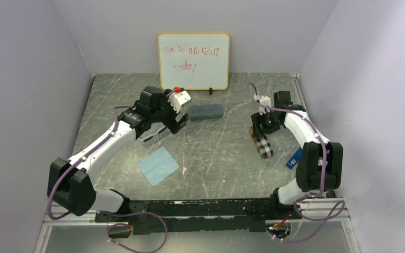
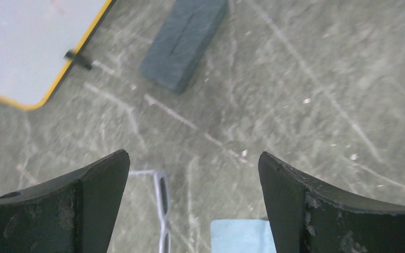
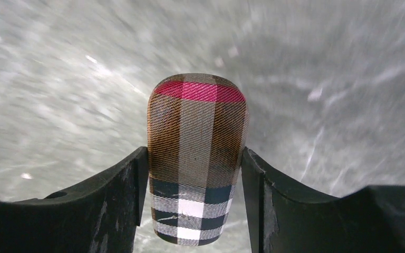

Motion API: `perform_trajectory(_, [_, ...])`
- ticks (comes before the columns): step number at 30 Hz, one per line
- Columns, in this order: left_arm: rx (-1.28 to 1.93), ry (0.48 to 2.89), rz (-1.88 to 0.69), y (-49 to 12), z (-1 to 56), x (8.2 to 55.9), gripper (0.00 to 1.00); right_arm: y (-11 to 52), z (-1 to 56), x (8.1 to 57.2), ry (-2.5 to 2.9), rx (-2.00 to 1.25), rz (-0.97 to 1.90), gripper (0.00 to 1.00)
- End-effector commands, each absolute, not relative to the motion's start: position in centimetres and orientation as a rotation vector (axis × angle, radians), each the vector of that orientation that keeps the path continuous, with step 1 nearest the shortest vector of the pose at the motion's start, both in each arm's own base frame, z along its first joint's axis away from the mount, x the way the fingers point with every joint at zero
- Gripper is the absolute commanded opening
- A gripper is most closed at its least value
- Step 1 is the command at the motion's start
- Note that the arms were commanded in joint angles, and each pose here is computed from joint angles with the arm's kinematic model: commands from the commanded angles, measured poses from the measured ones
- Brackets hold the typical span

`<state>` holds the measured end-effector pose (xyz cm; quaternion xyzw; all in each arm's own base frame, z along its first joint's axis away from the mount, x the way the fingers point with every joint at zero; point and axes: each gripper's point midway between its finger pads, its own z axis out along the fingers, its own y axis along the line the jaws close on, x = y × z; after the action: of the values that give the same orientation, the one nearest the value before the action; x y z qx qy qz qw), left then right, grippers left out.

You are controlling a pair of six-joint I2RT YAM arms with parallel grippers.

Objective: Organize the sunglasses
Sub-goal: Pick up the sunglasses case from the center of the board.

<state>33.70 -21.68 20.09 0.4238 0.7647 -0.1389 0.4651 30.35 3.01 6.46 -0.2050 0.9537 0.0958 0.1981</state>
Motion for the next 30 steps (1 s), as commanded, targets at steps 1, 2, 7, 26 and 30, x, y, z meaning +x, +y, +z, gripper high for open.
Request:
perform_trajectory(1, [1.11,1.704,-0.633,-26.7,24.3,32.7,0.97,8.5,17.0,33.6,2.266,-0.703,0.57,0.4])
perform_trajectory(2, [1.12,1.687,-0.681,-27.4,25.0,32.6,0.97,9.6,18.7,33.6,2.194,-0.735,0.635,0.41])
perform_trajectory(7, [1.164,1.61,-0.932,-31.0,27.4,32.0,0.96,13.3,25.7,32.6,1.855,-0.897,0.834,0.41])
perform_trajectory(26, [1.387,1.456,-1.176,-39.8,29.2,27.0,0.96,19.0,30.1,23.4,1.311,-1.209,1.146,0.43])
perform_trajectory(30, [1.434,1.43,-1.231,-40.2,29.2,25.8,0.96,18.9,29.9,23.5,1.321,-1.203,1.114,0.43])
